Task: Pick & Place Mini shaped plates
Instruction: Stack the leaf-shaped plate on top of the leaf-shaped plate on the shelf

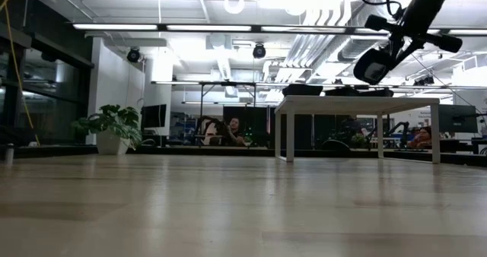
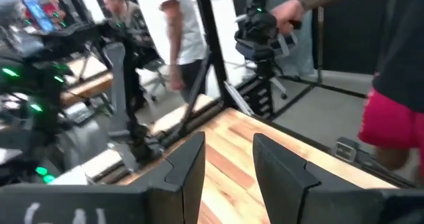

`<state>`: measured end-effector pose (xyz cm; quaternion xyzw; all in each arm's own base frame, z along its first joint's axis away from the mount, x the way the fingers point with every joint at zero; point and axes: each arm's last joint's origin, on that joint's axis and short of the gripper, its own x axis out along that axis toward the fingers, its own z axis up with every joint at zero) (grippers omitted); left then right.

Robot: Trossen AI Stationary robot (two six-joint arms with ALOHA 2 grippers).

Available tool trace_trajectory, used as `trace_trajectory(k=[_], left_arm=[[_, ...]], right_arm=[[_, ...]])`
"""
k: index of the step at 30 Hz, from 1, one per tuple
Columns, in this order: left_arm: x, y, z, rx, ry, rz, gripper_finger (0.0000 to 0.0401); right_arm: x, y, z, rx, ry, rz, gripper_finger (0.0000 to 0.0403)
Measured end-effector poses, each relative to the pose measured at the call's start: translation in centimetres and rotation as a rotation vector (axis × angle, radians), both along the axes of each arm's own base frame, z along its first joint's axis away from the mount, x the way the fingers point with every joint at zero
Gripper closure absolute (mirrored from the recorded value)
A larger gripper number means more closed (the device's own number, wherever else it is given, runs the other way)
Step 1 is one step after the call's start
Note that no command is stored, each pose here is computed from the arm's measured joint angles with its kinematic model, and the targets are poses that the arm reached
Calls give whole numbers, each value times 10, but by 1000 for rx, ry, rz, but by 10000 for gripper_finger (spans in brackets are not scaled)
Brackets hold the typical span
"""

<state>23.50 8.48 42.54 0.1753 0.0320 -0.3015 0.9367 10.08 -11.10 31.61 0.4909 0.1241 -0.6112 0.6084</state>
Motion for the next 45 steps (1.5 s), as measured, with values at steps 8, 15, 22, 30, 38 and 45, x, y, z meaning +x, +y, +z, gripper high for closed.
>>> trace_trajectory(k=[8, 15, 22, 30, 38, 45], left_arm=[[-11, -6, -12, 11, 95, -43, 277], [-14, -7, -19, 18, 148, -53, 277], [-15, -7, -20, 21, 158, -57, 277], [-15, -7, -20, 35, 153, -54, 277], [-15, -7, -20, 40, 155, -45, 277], [-15, -7, -20, 41, 156, -44, 277]], right_arm=[[-3, -12, -4, 54, 18, 108, 403], [-5, -19, -9, 90, 55, 142, 403], [-9, -21, -9, 107, 34, 180, 403], [-16, -26, -9, 142, -31, 231, 403], [-23, -29, -9, 155, -62, 241, 403], [-28, -31, -8, 171, -114, 273, 402]])
